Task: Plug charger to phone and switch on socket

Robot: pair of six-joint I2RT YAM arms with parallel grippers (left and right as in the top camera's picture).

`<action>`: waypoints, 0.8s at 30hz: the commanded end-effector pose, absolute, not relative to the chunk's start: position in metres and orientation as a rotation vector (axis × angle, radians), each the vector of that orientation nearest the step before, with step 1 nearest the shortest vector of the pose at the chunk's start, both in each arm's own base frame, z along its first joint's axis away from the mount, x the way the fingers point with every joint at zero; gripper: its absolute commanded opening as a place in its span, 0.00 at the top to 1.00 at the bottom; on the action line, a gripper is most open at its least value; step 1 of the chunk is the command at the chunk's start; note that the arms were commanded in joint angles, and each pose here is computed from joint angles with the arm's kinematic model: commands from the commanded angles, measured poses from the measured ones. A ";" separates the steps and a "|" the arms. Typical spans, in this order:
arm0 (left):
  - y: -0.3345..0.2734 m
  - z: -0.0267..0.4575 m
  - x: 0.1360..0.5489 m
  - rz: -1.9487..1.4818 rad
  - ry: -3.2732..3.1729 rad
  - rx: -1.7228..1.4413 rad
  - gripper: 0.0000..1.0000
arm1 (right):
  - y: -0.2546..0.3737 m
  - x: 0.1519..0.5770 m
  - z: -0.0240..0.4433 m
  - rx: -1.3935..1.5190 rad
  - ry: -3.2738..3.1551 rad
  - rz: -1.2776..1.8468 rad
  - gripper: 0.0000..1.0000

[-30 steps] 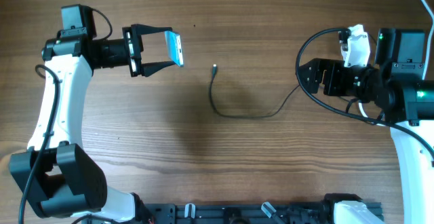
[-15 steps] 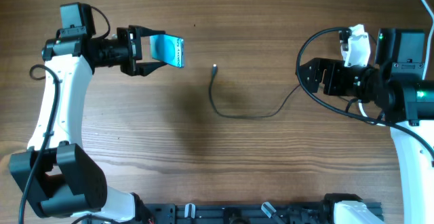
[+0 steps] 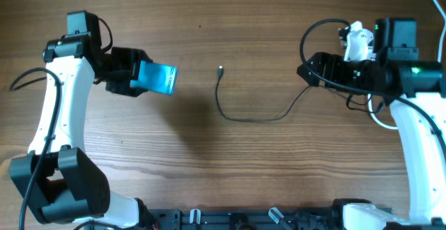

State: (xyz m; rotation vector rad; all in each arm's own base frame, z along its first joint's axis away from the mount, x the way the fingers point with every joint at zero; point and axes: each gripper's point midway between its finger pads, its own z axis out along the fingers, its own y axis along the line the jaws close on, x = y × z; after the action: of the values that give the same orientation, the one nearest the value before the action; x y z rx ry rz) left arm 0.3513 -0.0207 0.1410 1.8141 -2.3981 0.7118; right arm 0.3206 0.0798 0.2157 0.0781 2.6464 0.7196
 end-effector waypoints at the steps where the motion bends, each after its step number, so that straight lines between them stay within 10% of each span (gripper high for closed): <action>1: 0.003 0.140 0.340 0.532 -2.481 1.879 0.43 | 0.104 0.326 0.211 0.016 2.667 0.781 0.08; 24: -0.041 0.157 0.333 0.816 -2.325 1.694 0.42 | 0.312 0.328 0.209 -0.238 2.538 1.189 0.26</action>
State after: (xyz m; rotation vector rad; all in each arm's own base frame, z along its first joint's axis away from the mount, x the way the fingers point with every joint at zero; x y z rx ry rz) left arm 0.3321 -0.0284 0.1404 1.7529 -2.3480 0.6744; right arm 0.3289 0.2970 0.2066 -0.3067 2.5256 1.1621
